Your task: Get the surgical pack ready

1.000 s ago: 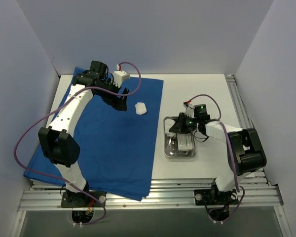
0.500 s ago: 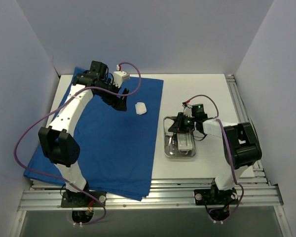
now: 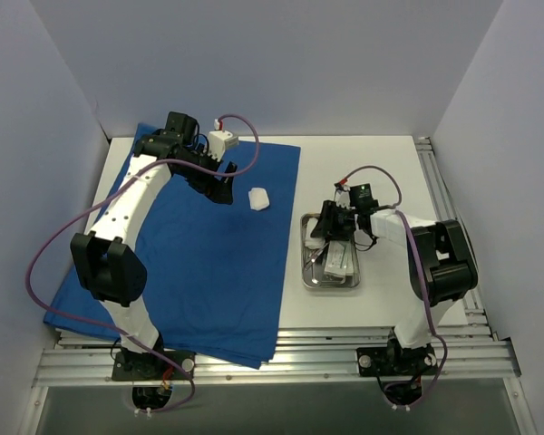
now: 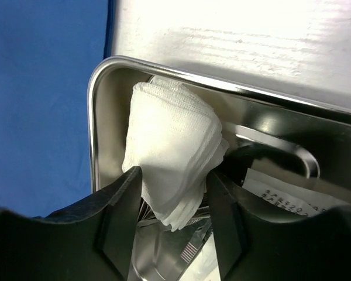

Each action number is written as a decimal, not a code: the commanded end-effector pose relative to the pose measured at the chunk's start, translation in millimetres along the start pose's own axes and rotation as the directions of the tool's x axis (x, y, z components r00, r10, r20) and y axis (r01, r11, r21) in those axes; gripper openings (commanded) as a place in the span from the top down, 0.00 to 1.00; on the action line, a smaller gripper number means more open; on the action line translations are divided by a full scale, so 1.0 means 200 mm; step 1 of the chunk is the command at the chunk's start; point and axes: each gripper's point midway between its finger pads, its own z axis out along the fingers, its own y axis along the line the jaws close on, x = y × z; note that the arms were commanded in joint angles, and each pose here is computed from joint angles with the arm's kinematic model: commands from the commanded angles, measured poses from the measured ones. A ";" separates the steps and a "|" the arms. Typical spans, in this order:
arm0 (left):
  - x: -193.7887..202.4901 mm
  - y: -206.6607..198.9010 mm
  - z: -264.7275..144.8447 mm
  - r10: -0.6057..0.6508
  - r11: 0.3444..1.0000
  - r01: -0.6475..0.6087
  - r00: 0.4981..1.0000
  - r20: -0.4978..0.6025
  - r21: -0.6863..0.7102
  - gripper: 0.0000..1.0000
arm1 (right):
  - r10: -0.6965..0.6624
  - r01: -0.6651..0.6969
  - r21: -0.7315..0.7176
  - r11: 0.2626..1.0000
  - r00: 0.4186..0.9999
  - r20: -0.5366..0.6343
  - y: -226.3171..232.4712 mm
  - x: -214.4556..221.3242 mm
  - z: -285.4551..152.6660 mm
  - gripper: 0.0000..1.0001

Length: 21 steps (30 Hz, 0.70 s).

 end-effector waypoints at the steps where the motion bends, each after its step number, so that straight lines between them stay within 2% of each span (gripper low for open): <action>1: -0.04 -0.01 -0.03 0.014 1.000 -0.014 0.999 0.030 0.005 0.06 | -0.059 0.059 0.080 0.995 0.998 -0.003 0.00 -0.04 -0.04 0.54; 4: -0.05 -0.01 -0.02 0.012 1.000 -0.012 0.999 0.031 0.011 0.06 | -0.094 0.094 0.114 0.989 0.996 -0.004 0.03 -0.07 -0.07 0.50; 9: -0.04 -0.01 -0.01 0.011 1.000 -0.011 1.000 0.026 0.012 0.06 | -0.130 0.125 0.174 0.977 0.991 0.018 0.05 -0.12 -0.13 0.50; 14: -0.03 0.07 0.02 -0.021 0.998 0.021 1.000 0.009 -0.059 0.06 | -0.171 0.147 0.259 0.955 0.983 0.074 0.08 -0.19 -0.22 0.50; 17: -0.01 0.11 0.06 -0.046 0.995 0.045 0.999 -0.019 -0.089 0.05 | -0.189 0.154 0.286 0.946 0.977 0.100 0.10 -0.21 -0.26 0.50; 21: -0.02 0.15 0.13 -0.062 0.994 0.060 0.998 -0.023 -0.092 0.03 | -0.204 0.165 0.281 0.945 0.972 0.117 0.14 -0.22 -0.26 0.55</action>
